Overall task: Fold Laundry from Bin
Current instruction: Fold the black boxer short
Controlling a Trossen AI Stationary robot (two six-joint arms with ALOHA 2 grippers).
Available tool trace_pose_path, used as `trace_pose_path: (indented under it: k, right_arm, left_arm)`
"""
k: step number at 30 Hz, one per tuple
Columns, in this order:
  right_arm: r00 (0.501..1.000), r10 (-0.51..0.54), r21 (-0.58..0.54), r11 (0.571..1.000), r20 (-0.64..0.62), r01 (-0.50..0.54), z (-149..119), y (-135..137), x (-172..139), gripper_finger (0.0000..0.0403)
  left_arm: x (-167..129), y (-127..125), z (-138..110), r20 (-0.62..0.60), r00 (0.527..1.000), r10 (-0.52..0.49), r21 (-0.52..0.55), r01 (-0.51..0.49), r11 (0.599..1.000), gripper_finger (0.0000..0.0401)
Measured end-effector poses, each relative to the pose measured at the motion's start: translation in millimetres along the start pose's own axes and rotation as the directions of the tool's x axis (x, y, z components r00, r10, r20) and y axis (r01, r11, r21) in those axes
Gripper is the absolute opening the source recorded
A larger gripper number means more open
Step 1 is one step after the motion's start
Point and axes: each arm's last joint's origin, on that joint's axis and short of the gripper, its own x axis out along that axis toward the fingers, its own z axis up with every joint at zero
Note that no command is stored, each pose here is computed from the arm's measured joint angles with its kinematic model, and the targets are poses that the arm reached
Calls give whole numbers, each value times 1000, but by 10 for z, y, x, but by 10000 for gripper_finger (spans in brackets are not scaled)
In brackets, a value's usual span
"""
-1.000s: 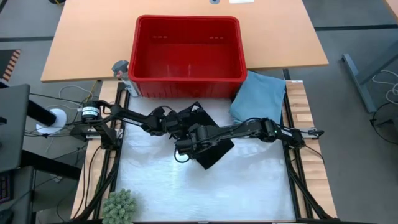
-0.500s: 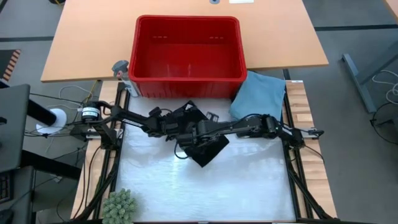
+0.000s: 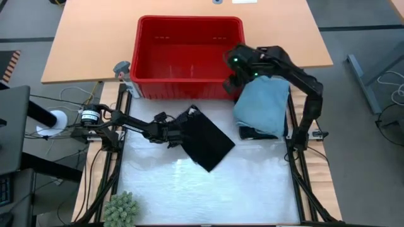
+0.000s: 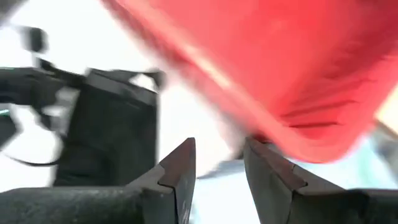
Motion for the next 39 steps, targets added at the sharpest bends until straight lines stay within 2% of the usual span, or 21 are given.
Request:
trace_pose_path:
  k: [2,3,5,6,9,12,15,17,20,22,25,28,31,34,39]
  right_arm:
    - [998,65,-12,998,3,-65,18,-23,-26,159]
    - [998,60,-34,998,-7,-60,11,-31,-21,159]
    - [998,55,-61,997,-37,-57,16,8,106,160]
    - [995,86,-67,994,-56,-89,16,44,196,161]
    - [981,157,-101,980,-114,-169,-68,82,473,165]
    - [965,223,-60,971,-139,-233,-264,13,713,168]
    - [931,364,57,930,-17,-362,-431,-35,867,168]
    - [886,443,103,883,140,-458,-515,22,891,168]
    - [832,462,130,846,306,-518,-708,252,971,164]
    - [828,456,132,845,326,-518,-851,458,1111,159]
    - [856,427,108,875,291,-473,-1017,751,1355,153]
    - [885,384,84,905,262,-418,-1052,955,1495,150]
    - [938,331,114,933,102,-342,-1177,977,1765,158]
    - [942,332,139,937,-56,-322,-1264,909,1965,187]
    - [938,343,186,926,-47,-329,-1173,808,2119,246]
  left_arm:
    - [-58,-77,31,38,996,-82,105,77,991,0]
    - [-90,-123,41,58,992,-110,176,98,979,0]
    - [-142,-196,27,75,987,-144,293,117,949,0]
    - [-160,-220,20,81,985,-150,328,116,937,0]
    - [-201,-277,15,104,979,-174,381,122,916,0]
    - [-207,-289,24,112,976,-189,388,132,912,0]
    - [-233,-269,33,120,972,-201,324,153,933,0]
    - [-277,-251,49,132,964,-229,275,187,943,0]
    - [-345,-225,75,150,949,-278,242,238,941,0]
    - [-378,-221,80,143,933,-331,290,280,915,0]
    - [-404,-229,85,129,910,-395,393,318,863,0]
    - [-405,-229,89,133,911,-391,400,311,862,0]
    - [-406,-227,90,140,916,-377,362,306,880,0]
    - [-405,-225,92,142,917,-373,338,309,889,0]
    - [-405,-224,94,146,919,-367,332,304,893,0]
